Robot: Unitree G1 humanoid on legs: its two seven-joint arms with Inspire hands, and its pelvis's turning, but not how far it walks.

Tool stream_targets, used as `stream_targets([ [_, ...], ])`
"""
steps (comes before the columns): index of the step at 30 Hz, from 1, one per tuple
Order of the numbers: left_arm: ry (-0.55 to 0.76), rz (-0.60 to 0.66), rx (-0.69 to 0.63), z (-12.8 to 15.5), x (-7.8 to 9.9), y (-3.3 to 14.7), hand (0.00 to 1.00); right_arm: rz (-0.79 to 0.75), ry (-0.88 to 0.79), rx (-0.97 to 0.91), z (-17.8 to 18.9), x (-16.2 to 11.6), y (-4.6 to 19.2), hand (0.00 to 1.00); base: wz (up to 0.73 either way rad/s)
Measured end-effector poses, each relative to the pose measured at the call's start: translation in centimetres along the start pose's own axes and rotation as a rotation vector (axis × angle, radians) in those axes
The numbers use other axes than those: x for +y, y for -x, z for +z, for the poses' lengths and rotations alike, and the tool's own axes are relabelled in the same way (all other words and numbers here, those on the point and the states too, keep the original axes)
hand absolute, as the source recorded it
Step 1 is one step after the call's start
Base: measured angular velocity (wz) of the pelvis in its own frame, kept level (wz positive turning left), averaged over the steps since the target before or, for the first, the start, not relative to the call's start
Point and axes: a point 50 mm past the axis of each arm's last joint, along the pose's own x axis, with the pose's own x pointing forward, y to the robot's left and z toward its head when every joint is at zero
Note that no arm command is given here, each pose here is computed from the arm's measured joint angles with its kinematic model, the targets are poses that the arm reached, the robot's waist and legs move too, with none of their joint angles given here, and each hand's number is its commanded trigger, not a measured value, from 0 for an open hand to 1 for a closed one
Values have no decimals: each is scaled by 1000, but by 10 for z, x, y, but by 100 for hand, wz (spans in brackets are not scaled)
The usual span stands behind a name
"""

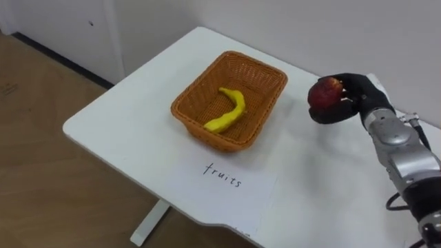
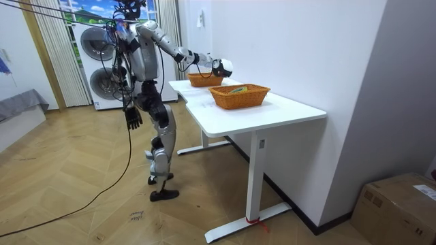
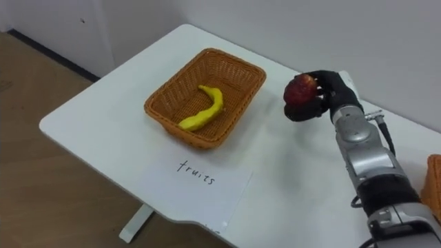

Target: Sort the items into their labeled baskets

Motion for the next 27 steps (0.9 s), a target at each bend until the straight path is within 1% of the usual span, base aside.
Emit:
stream_targets([
  [4, 1, -11, -2, 0, -1, 0, 0, -17, 18, -85, 22, -2, 2, 100, 0],
  [8, 1, -11, 6, -3, -2, 0, 0, -25, 29, -243, 58, -1, 10, 100, 4],
  [11, 2, -14, 7, -3, -2, 0, 0, -16, 24, -332, 78, 1, 16, 100, 4],
  [15, -3, -21, 10, -4, -3, 0, 0, -2, 44, -405, 93, 6, 23, 100, 5],
  [18, -3, -36, 12, -4, -4, 0, 0, 33, 86, -450, 102, 15, 28, 100, -6],
  [20, -1, -37, 15, -5, -4, 0, 0, 76, 97, -473, 107, 28, 32, 100, -7],
  [27, -4, -33, 30, -6, -5, 0, 0, 189, 133, -478, 107, 59, 37, 100, 7],
])
